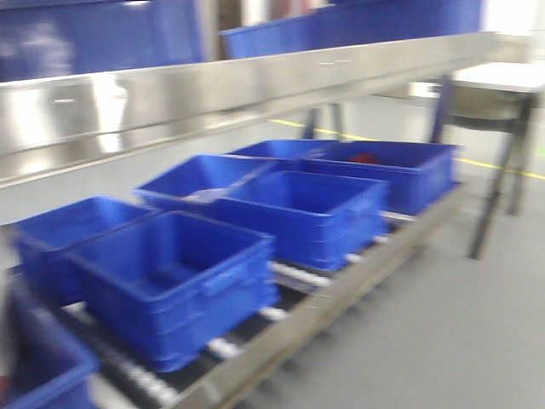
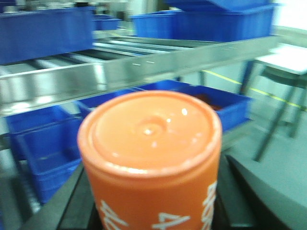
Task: Grab orange capacitor from left shelf to right conveyor
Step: 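Hold the cylinder in the right gripper and turn the base away from the shelf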
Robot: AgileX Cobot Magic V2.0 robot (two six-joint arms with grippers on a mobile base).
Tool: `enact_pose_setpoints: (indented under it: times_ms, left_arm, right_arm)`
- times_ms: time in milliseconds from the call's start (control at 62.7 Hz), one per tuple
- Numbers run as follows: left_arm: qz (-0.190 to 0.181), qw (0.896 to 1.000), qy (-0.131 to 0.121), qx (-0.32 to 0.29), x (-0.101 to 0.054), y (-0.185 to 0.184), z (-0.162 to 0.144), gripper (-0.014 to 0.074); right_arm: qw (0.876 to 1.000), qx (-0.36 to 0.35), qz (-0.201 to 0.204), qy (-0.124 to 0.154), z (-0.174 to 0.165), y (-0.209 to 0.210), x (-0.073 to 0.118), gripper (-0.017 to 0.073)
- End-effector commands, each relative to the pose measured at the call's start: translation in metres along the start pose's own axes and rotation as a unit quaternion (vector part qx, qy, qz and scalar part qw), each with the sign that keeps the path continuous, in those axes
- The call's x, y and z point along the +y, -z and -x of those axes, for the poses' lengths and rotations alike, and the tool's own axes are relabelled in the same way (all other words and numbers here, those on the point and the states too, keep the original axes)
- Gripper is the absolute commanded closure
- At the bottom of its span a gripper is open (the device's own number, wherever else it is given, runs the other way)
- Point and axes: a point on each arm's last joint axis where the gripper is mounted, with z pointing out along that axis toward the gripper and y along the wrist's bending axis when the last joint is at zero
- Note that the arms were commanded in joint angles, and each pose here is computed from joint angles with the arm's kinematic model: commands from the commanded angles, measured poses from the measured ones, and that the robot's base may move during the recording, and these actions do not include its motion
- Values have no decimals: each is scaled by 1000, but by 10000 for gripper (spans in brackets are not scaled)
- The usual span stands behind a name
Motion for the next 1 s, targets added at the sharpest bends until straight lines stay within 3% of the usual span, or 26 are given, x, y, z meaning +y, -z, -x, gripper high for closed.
enact_pose_setpoints:
  times_ms: [0,989]
  left_arm:
    - [2,999,2,-52,0,1,10,720]
    - [2,999,2,-52,0,1,10,720]
  right_arm:
    - [999,-48,-1,9,14,1,0,438]
    - [999,-48,-1,9,14,1,0,438]
